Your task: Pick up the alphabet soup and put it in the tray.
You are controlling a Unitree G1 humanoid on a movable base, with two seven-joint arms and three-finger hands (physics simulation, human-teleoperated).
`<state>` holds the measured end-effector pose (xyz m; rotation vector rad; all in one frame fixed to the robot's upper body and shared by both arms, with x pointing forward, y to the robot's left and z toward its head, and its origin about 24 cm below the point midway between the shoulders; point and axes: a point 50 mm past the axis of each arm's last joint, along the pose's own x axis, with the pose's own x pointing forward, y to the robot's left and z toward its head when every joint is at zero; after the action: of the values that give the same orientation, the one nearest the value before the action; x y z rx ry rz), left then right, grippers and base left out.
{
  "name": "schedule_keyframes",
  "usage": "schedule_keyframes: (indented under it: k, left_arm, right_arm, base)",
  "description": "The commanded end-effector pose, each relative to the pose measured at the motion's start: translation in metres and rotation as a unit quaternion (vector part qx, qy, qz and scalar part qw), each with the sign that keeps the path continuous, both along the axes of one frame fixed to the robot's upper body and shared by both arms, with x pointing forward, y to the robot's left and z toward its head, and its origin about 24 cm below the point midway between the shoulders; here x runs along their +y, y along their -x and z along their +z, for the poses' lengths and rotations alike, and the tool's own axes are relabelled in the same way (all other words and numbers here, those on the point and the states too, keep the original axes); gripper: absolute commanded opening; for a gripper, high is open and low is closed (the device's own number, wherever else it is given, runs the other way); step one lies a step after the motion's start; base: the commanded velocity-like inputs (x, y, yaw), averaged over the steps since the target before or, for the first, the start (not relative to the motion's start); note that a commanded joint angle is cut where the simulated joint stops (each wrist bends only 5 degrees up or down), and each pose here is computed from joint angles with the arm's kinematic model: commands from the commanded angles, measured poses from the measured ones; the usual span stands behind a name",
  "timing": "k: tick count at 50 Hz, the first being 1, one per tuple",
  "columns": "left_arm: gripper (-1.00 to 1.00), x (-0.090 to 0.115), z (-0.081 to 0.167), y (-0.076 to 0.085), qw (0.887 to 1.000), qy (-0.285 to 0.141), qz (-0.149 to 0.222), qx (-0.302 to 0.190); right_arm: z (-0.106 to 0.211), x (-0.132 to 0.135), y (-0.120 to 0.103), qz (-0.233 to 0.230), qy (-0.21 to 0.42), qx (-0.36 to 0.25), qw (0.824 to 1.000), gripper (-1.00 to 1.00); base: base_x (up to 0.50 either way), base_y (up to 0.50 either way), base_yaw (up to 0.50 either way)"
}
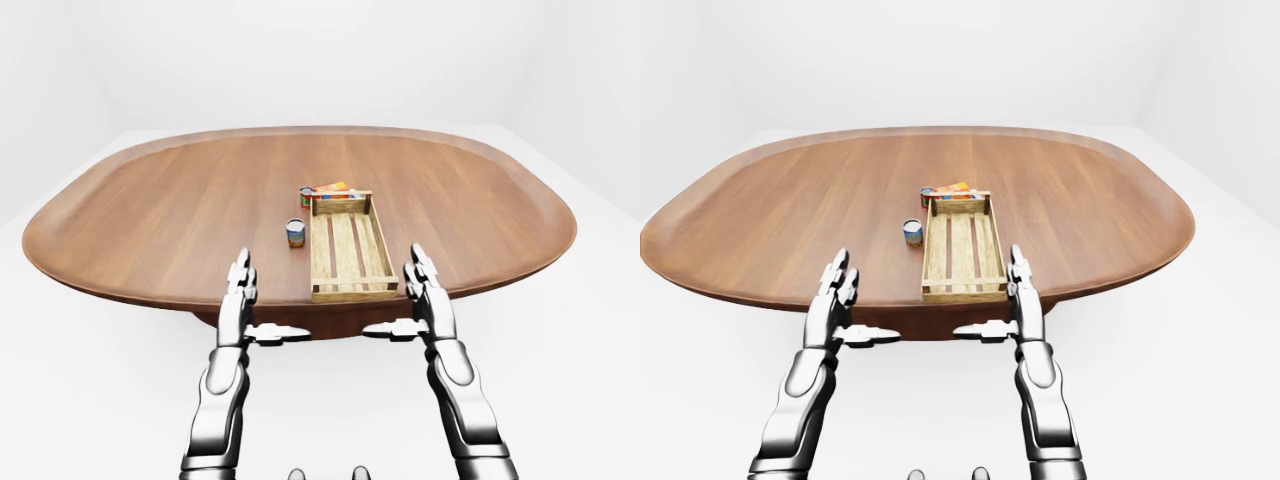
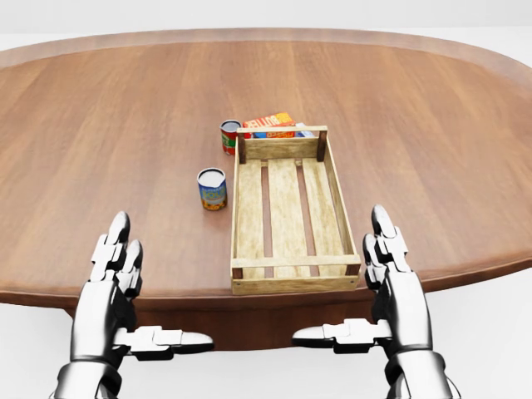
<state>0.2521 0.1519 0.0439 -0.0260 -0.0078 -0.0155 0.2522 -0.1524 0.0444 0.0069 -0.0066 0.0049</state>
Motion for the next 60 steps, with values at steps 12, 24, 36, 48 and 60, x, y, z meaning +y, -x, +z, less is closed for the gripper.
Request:
schedule_keyframes:
  k: [12,24,36,48,60]
  left_arm:
    - [1.00,0.014,0.037,0.008,0.996,0.070,-0.003,-0.060]
    - [1.00,0.031,0.056,0.011,0.991,0.087,0.016,-0.104]
    - [1.00,0.043,0.085,0.022,0.981,0.087,0.034,-0.168]
    - [1.00,0.051,0.099,0.028,0.975,0.086,0.046,-0.199]
    - [1.00,0.055,0.109,0.034,0.969,0.085,0.054,-0.224]
  right_arm:
    - [0.023,-0.008,0.012,0.005,-0.007,-0.028,1.000,0.97]
    - [0.052,-0.022,0.029,-0.014,-0.002,-0.089,0.996,0.97]
    - [0.082,-0.041,0.052,-0.048,0.011,-0.153,0.987,0.97]
    - [0.098,-0.058,0.068,-0.090,0.045,-0.185,0.978,0.97]
    - [0.112,-0.063,0.078,-0.106,0.017,-0.223,0.969,0.97]
  base:
    - [0.00,0.00,0.00]
    - [0.00,0.00,0.00]
    - [0.00,0.00,0.00]
    - [0.00,0.00,0.00]
    - [0.00,0.00,0.00]
